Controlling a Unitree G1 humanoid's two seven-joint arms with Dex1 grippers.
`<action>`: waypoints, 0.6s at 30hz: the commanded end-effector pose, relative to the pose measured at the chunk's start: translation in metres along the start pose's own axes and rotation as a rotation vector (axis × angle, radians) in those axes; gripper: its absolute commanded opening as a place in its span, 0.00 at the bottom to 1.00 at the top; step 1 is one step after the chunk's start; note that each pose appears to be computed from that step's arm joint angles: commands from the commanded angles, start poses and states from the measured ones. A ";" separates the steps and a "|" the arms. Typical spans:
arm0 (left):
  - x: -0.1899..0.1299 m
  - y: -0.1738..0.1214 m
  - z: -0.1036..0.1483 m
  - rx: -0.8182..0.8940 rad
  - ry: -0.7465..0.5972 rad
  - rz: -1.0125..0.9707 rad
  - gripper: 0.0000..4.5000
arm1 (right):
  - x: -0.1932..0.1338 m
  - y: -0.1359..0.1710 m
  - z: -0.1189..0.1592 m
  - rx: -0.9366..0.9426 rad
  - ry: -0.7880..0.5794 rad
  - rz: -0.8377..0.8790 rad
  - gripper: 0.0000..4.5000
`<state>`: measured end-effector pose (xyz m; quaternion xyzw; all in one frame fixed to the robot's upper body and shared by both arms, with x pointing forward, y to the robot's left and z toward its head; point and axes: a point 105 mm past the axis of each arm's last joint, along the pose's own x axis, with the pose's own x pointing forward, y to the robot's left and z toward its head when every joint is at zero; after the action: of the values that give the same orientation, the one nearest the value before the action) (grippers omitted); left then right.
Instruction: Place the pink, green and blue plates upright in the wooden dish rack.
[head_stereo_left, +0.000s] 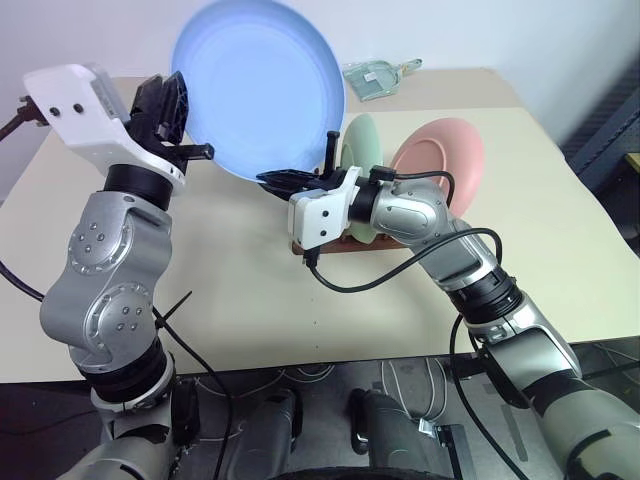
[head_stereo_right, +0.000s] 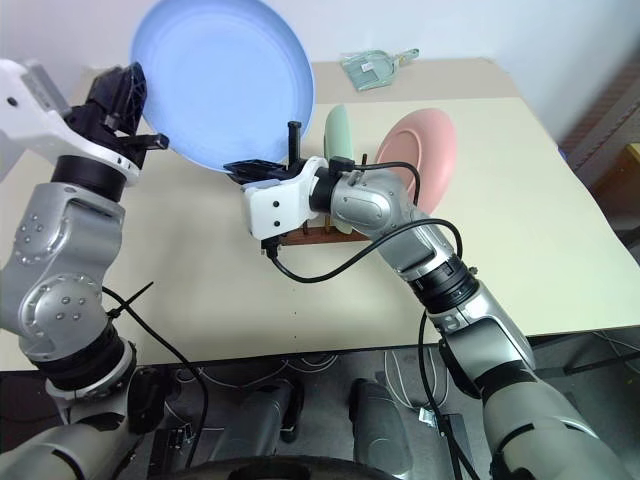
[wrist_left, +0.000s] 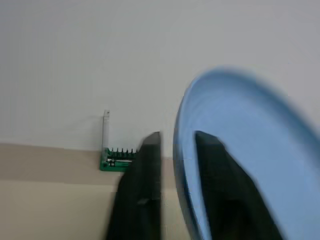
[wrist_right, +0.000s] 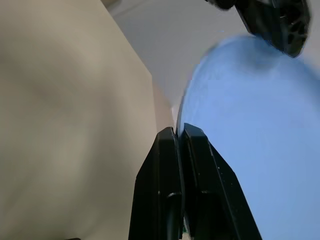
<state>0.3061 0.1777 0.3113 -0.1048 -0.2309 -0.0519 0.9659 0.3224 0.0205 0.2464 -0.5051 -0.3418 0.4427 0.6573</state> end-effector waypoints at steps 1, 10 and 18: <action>-0.002 -0.003 0.018 -0.024 -0.070 -0.011 0.69 | -0.001 -0.013 0.008 -0.018 -0.027 -0.049 0.00; -0.022 0.099 0.070 -0.129 -0.293 0.324 0.99 | 0.002 -0.022 0.033 0.176 -0.167 -0.098 0.00; -0.066 0.129 -0.007 0.208 0.142 0.164 0.99 | -0.010 -0.055 0.063 0.829 -0.426 -0.158 0.00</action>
<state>0.2706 0.3251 0.2443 -0.0571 -0.1463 0.1028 0.9822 0.2851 0.0358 0.2976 -0.1293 -0.2988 0.5696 0.7547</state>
